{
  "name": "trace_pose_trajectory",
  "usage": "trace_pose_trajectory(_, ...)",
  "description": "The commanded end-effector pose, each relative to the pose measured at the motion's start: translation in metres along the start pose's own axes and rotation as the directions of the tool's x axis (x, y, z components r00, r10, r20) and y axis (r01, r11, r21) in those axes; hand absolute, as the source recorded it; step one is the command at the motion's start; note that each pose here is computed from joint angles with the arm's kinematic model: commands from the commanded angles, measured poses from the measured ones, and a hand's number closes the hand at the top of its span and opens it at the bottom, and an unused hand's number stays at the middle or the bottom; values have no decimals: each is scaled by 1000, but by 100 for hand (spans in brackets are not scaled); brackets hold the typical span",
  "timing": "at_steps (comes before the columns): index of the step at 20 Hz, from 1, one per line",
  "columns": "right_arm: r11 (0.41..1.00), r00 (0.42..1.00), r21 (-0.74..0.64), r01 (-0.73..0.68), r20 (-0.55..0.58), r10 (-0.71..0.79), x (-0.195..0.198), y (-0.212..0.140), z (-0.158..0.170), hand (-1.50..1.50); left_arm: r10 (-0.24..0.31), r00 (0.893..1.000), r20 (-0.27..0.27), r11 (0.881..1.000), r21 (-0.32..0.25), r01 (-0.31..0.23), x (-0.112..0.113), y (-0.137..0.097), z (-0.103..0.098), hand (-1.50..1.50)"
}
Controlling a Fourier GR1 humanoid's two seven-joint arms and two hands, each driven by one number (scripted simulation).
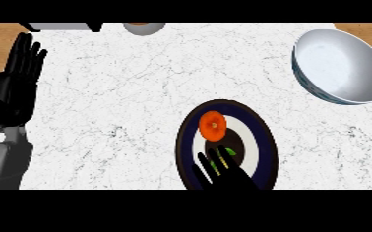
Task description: Pick the lemon from the plate and place it in the bowl
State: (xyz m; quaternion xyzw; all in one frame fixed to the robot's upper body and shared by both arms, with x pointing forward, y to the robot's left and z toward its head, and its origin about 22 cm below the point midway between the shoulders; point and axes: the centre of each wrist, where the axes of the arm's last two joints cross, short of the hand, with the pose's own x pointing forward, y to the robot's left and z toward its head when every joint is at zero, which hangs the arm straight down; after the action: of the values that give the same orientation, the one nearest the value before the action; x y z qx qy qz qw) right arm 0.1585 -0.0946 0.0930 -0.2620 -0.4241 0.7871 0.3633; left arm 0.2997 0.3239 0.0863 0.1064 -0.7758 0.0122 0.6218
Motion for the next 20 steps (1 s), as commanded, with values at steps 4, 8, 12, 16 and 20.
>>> trace_pose_trajectory(4,1000,999,22,-22,32,21,-3,15,-18,-150,2,1000,0,1000,-11,-2,3,24,-6,0)
trace_pose_trajectory(8,999,999,23,-26,-18,27,-29,15,-19,-150,-9,1000,5,1000,-8,9,2,15,-12,0)
trace_pose_trajectory(12,998,999,40,-43,-12,44,-11,33,-40,-150,12,1000,7,1000,-7,-12,17,4,8,0)
trace_pose_trajectory(16,998,999,42,-47,-13,48,-18,36,-39,-150,10,1000,13,1000,8,-11,-3,9,2,0)
trace_pose_trajectory(20,998,998,61,-20,-66,24,-20,55,-67,-150,15,1000,15,1000,3,-15,-2,16,15,0)
